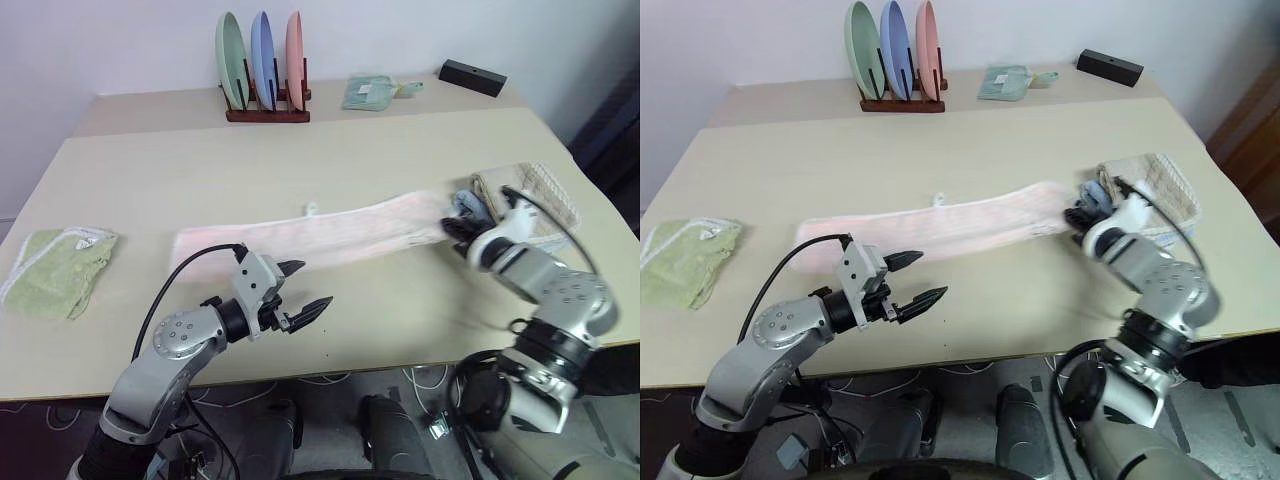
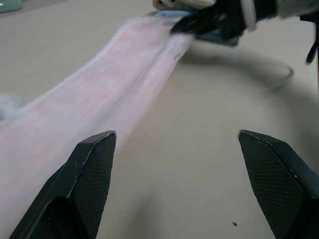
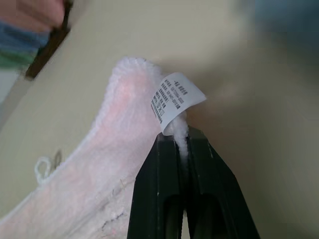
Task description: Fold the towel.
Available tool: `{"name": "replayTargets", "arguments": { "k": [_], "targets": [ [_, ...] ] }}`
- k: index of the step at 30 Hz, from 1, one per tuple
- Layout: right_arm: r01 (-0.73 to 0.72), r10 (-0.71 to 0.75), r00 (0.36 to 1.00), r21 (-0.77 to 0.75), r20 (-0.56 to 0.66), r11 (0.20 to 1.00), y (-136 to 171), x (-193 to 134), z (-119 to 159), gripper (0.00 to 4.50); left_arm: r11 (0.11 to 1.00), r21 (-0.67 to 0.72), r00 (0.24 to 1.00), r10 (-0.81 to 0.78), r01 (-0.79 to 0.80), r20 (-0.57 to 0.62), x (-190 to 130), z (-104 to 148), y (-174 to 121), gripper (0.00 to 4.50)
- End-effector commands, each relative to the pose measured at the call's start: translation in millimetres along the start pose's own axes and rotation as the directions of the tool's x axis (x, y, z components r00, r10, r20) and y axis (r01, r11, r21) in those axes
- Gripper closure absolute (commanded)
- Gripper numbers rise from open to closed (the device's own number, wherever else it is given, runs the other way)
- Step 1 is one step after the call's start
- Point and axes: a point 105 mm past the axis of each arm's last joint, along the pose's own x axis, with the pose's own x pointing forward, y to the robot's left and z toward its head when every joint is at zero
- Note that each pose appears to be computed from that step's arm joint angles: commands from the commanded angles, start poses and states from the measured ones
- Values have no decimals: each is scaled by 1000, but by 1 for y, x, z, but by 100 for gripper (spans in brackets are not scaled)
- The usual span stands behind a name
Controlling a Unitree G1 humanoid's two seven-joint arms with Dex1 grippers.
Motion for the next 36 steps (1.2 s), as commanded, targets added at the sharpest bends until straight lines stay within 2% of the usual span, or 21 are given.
{"name": "replayTargets", "arguments": {
  "k": [1, 3, 5, 7, 10, 12, 14, 16, 22, 25, 28, 30, 32, 34, 35, 36],
  "targets": [
    [-73, 80, 996, -140, 49, 987, 19, -15, 25, 446, 999, 32, 999, -11, 10, 39, 3, 9, 2, 51],
    [-92, 102, 994, -220, 34, 971, 26, -17, 27, 446, 999, 33, 999, -17, 15, 42, 5, 10, 2, 51],
    [-134, 145, 989, -367, 3, 921, 42, -17, 26, 446, 999, 36, 999, -26, 25, 46, 6, 11, 2, 51],
    [-221, 226, 972, -537, -58, 814, 69, -17, 17, 446, 999, 41, 998, -34, 31, 52, 7, 13, 1, 51],
    [-412, 363, 906, -653, -219, 635, 110, -19, -18, 446, 999, 45, 998, -32, 29, 57, 7, 16, 2, 51],
    [-475, 366, 874, -723, -320, 502, 118, -19, -44, 446, 999, 47, 998, -29, 26, 57, 6, 17, 1, 51],
    [-522, 349, 848, -743, -399, 420, 120, -12, -75, 446, 999, 47, 998, -23, 21, 57, 6, 17, 1, 51],
    [-541, 330, 837, -750, -436, 381, 120, -3, -96, 446, 999, 47, 998, -19, 17, 54, 6, 17, -1, 51],
    [-557, 318, 828, -745, -462, 367, 116, 10, -117, 446, 999, 41, 999, -6, 4, 47, 5, 16, -3, 51],
    [-556, 314, 828, -749, -464, 360, 112, 11, -119, 357, 999, 41, 999, -4, 2, 41, 5, 15, -3, 51],
    [-570, 388, 810, -747, -439, 343, 120, 0, -104, 213, 999, 37, 999, 1, -2, 33, 3, 13, -2, 51],
    [-619, 492, 755, -719, -434, 316, 132, -18, -92, 117, 999, 34, 1000, 4, -5, 28, 1, 12, -2, 51],
    [-663, 577, 699, -686, -422, 300, 138, -34, -80, 117, 1000, 29, 1000, 12, -12, 21, -1, 10, -2, 51],
    [-673, 602, 686, -669, -408, 314, 135, -39, -72, 117, 999, 25, 1000, 22, -22, 14, -2, 8, 0, 51],
    [-663, 597, 699, -670, -393, 334, 131, -37, -68, 117, 999, 24, 1000, 27, -28, 11, -2, 7, 1, 51],
    [-610, 559, 752, -689, -349, 391, 122, -24, -60, 117, 999, 15, 999, 39, -39, 11, -2, 6, 2, 51]
  ]
}}
